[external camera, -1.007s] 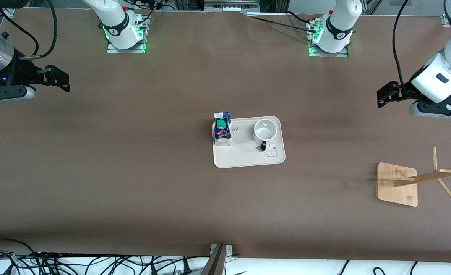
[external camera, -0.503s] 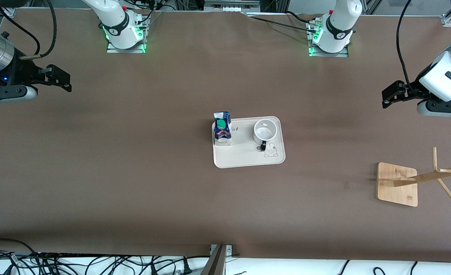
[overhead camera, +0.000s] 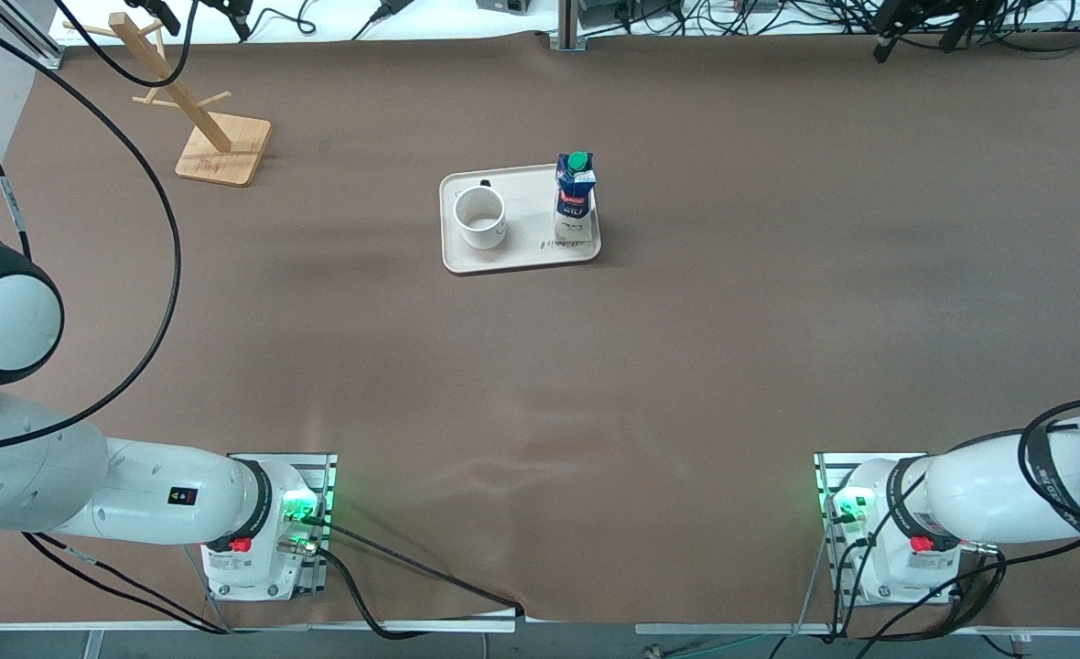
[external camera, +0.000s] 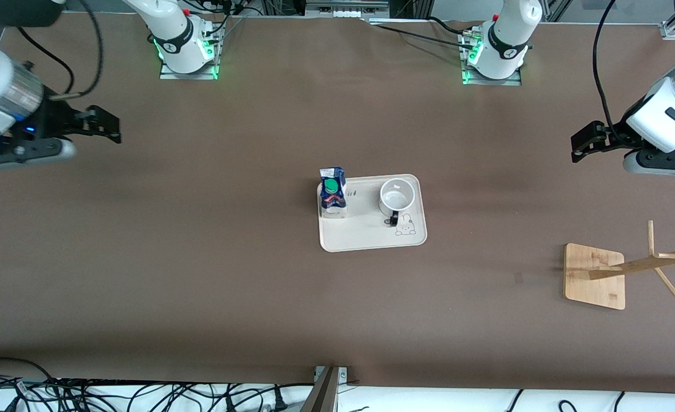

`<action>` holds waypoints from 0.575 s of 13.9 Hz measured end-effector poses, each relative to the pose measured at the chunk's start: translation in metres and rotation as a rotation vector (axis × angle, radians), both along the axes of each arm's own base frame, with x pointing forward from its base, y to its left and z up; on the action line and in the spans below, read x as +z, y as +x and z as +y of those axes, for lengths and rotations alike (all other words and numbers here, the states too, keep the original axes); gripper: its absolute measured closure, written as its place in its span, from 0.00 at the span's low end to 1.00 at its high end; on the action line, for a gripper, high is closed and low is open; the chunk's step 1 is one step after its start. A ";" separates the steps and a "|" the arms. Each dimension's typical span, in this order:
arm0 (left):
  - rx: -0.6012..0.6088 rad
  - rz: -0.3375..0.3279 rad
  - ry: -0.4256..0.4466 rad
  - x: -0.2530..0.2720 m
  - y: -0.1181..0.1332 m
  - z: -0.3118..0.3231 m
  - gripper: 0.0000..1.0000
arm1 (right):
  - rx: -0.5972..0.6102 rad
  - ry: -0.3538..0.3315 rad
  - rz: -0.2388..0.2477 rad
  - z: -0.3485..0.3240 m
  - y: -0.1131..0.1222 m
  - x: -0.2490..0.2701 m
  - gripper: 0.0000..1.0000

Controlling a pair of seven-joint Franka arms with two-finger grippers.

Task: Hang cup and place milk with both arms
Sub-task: 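Move the right gripper toward the milk carton on the tray, then lower the right gripper over the blue milk carton and close it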

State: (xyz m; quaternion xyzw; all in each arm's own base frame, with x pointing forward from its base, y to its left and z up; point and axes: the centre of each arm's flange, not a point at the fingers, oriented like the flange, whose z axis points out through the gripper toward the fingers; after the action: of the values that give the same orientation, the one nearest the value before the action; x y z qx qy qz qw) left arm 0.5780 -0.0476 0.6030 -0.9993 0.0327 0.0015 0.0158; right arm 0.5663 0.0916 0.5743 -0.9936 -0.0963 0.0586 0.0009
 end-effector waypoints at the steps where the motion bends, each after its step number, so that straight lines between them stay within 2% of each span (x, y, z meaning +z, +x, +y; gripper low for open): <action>1: -0.003 0.000 0.000 0.000 0.000 -0.002 0.00 | 0.028 0.003 0.014 0.017 0.001 -0.008 0.00; 2: -0.005 0.001 0.000 0.000 0.000 -0.003 0.00 | 0.053 0.025 0.026 0.038 -0.001 -0.014 0.00; 4: -0.005 0.002 0.000 0.000 0.000 -0.003 0.00 | 0.002 0.093 0.049 0.081 -0.003 -0.025 0.00; 6: -0.005 0.003 0.000 -0.001 0.000 -0.003 0.00 | -0.071 0.121 0.028 0.128 0.004 -0.043 0.00; 8: -0.001 0.003 0.000 -0.001 0.000 -0.001 0.00 | -0.131 0.121 0.004 0.192 0.003 -0.068 0.00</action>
State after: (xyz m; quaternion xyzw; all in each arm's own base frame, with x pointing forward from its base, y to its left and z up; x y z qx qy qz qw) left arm 0.5781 -0.0483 0.6021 -0.9993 0.0333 0.0032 0.0158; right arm 0.5697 0.2838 0.5060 -0.9958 -0.0342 0.0543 0.0649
